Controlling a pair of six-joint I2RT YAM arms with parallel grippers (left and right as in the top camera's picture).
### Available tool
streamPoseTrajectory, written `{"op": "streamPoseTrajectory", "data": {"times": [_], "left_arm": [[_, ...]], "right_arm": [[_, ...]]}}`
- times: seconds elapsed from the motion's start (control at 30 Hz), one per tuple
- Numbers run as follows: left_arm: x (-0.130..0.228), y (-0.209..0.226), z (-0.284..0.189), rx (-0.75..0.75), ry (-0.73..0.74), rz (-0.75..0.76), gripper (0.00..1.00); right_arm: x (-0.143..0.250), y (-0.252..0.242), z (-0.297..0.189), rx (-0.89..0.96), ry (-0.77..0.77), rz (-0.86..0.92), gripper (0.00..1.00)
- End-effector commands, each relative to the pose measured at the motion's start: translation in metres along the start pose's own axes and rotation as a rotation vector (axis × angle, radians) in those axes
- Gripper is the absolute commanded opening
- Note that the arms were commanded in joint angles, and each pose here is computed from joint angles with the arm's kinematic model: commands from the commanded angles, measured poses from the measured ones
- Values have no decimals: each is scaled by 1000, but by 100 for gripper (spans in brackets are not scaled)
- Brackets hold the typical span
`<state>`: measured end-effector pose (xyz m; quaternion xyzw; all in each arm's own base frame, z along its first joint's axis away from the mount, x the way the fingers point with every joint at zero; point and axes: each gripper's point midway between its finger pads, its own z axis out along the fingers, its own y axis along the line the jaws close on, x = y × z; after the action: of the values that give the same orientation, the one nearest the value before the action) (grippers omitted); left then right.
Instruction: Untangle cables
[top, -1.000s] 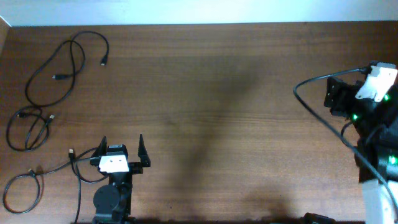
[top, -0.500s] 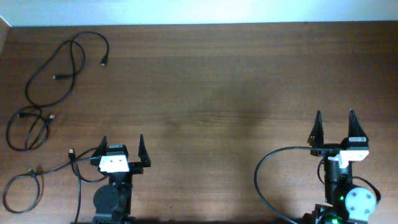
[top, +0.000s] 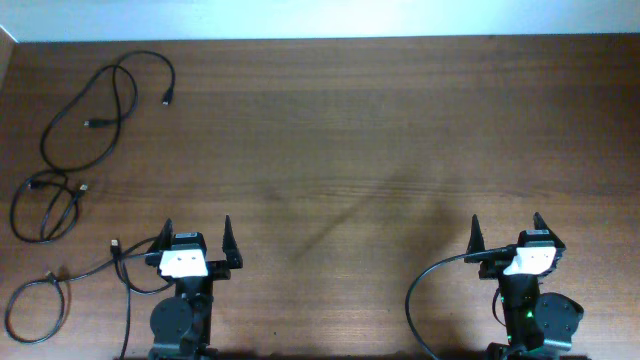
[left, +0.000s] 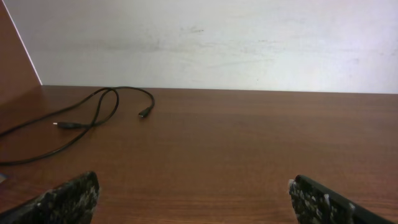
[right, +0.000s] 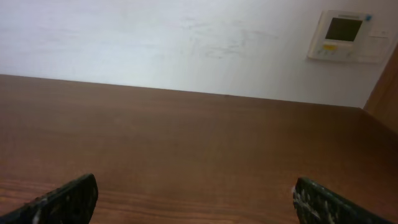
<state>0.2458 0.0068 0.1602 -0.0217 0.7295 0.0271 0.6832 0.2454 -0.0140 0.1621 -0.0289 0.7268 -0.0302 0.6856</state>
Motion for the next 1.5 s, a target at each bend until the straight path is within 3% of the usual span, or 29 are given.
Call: {"op": "streamPoseTrajectory", "data": {"times": [0.0,1.47], "left_arm": [[1,1,0,-4,2,15,99],[1,1,0,-4,2,15,99]], "right_arm": [[4,-2,0,17,11,-2,99],[6,4,1,24,20,44,99]]}}
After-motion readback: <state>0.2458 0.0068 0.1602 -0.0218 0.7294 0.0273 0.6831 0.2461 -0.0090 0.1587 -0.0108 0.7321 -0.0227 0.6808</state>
